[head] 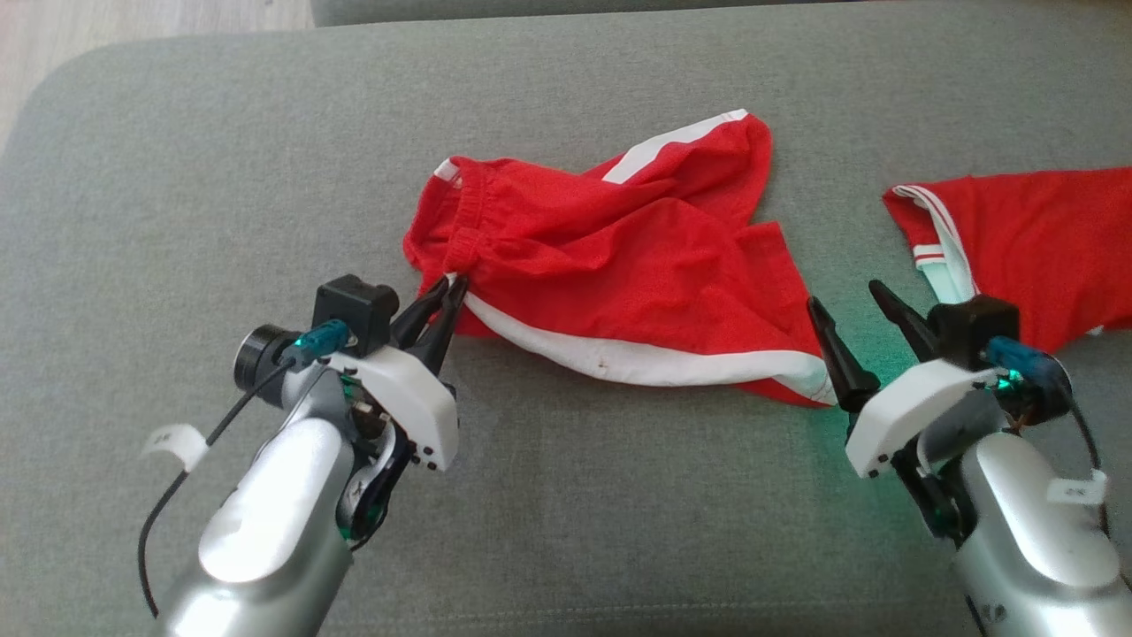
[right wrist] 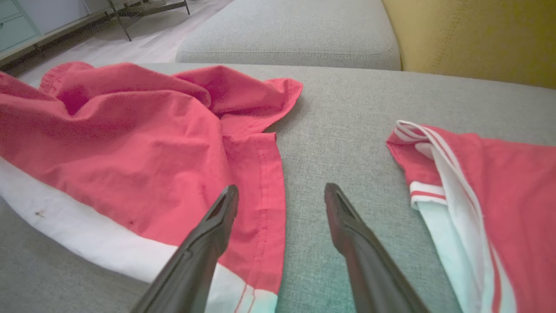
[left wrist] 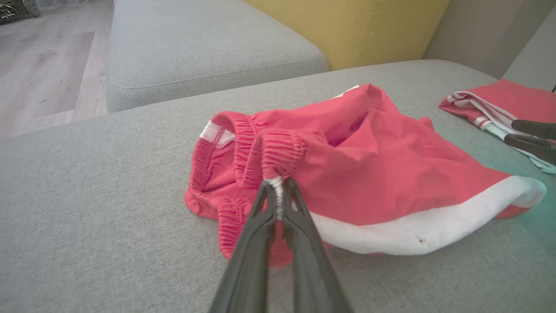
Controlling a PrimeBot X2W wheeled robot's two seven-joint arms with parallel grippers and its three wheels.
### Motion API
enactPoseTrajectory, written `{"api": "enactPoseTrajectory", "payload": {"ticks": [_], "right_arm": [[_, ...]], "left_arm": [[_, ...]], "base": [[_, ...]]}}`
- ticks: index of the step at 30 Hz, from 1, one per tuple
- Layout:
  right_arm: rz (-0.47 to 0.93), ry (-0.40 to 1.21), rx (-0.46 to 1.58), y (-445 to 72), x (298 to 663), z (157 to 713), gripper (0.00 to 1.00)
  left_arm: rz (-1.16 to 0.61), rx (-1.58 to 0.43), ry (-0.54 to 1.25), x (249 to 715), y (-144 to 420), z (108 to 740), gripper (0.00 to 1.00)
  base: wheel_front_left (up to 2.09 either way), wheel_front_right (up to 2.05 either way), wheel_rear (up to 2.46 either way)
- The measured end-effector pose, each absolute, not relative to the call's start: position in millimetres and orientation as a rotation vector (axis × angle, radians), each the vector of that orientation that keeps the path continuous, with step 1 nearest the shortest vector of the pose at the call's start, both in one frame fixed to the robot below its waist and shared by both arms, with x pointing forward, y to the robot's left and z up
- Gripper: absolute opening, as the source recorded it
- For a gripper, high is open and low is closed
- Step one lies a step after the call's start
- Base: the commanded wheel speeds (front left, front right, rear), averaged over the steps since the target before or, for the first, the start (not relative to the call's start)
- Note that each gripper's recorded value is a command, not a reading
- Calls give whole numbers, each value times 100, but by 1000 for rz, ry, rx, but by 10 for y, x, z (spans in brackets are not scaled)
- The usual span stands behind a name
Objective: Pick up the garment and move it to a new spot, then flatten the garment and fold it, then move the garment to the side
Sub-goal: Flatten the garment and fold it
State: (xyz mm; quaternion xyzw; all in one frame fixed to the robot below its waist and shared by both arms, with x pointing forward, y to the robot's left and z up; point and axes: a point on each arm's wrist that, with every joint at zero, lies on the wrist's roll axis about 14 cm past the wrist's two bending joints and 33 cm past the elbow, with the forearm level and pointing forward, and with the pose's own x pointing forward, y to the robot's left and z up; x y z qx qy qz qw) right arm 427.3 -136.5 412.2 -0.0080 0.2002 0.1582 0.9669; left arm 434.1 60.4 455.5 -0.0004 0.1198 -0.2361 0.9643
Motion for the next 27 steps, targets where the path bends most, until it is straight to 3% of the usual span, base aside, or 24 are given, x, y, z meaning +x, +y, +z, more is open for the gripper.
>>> {"api": "enactPoseTrajectory", "payload": {"ticks": [13,24,25,27], "right_arm": [[216,438,236,-1341,3768,4018,100],[195,477,331,-1277,3740,3954,100],[197,480,333,-1269,3742,3948,91],[200,484,342,-1252,3747,3939,9]], "left_arm": [[-494,11,237,4309,505,4548,0],[-498,8,267,4239,514,4447,0],[-499,8,268,4235,513,4442,0],[-497,9,270,4236,520,4436,0]], "base": [[0,0,0],[0,0,0],[0,0,0],[0,0,0]]}}
